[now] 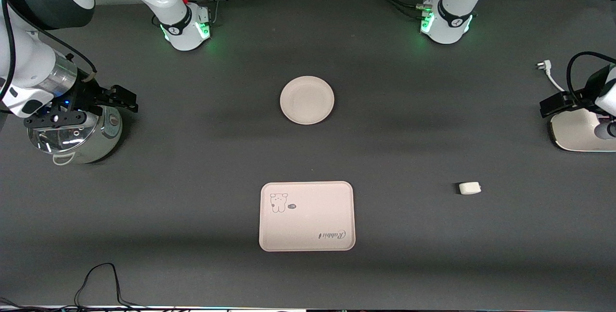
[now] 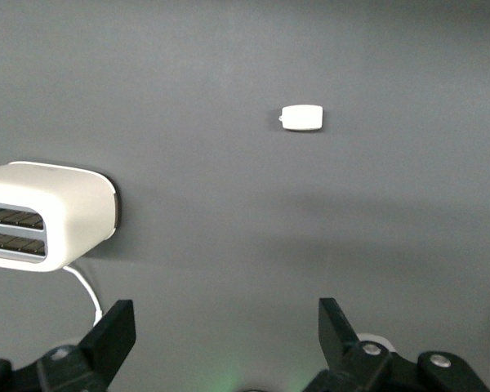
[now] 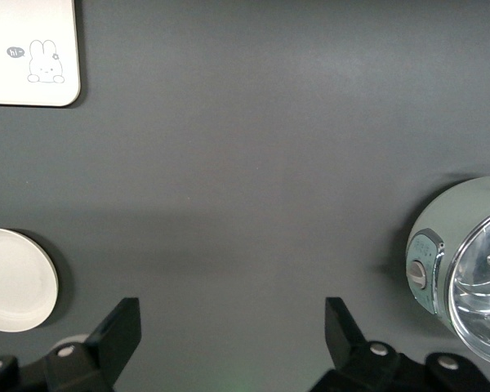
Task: Place bun in plate and plate on tray
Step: 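Move the left gripper down toward the white bun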
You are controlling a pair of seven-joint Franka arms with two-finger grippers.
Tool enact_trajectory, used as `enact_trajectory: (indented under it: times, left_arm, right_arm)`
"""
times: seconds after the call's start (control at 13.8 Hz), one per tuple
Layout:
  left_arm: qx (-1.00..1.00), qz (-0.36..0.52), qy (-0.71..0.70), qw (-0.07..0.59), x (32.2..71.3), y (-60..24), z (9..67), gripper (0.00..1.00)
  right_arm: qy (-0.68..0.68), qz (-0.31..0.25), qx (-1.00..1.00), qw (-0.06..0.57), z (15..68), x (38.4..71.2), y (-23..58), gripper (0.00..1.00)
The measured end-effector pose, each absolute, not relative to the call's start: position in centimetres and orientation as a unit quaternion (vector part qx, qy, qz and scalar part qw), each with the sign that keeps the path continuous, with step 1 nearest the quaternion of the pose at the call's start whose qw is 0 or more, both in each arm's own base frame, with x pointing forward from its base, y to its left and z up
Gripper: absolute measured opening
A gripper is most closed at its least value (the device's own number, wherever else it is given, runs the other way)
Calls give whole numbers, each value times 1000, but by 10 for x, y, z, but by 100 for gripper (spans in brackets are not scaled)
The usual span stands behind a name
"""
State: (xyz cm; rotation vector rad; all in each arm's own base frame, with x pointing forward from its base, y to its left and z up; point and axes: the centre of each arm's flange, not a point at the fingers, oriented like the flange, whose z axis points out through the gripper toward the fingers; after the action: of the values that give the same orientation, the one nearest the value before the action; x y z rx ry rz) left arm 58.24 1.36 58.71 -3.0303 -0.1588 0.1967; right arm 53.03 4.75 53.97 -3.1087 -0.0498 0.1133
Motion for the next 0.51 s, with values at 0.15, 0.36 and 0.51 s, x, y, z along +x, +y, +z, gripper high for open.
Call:
enact_trajectory:
  times: [0.15, 0.36, 0.51]
  left_arm:
    - [-994, 81, -49, 51, 605, 13, 577, 100]
    - [-994, 93, -37, 51, 643, 12, 543, 100]
    - [-993, 100, -33, 51, 660, 10, 521, 100]
  right_arm:
    - [-16, 36, -999, 15, 540, 530, 47, 100]
    - [-12, 34, -999, 16, 540, 531, 44, 100]
    - [-7, 34, -999, 17, 540, 531, 39, 100]
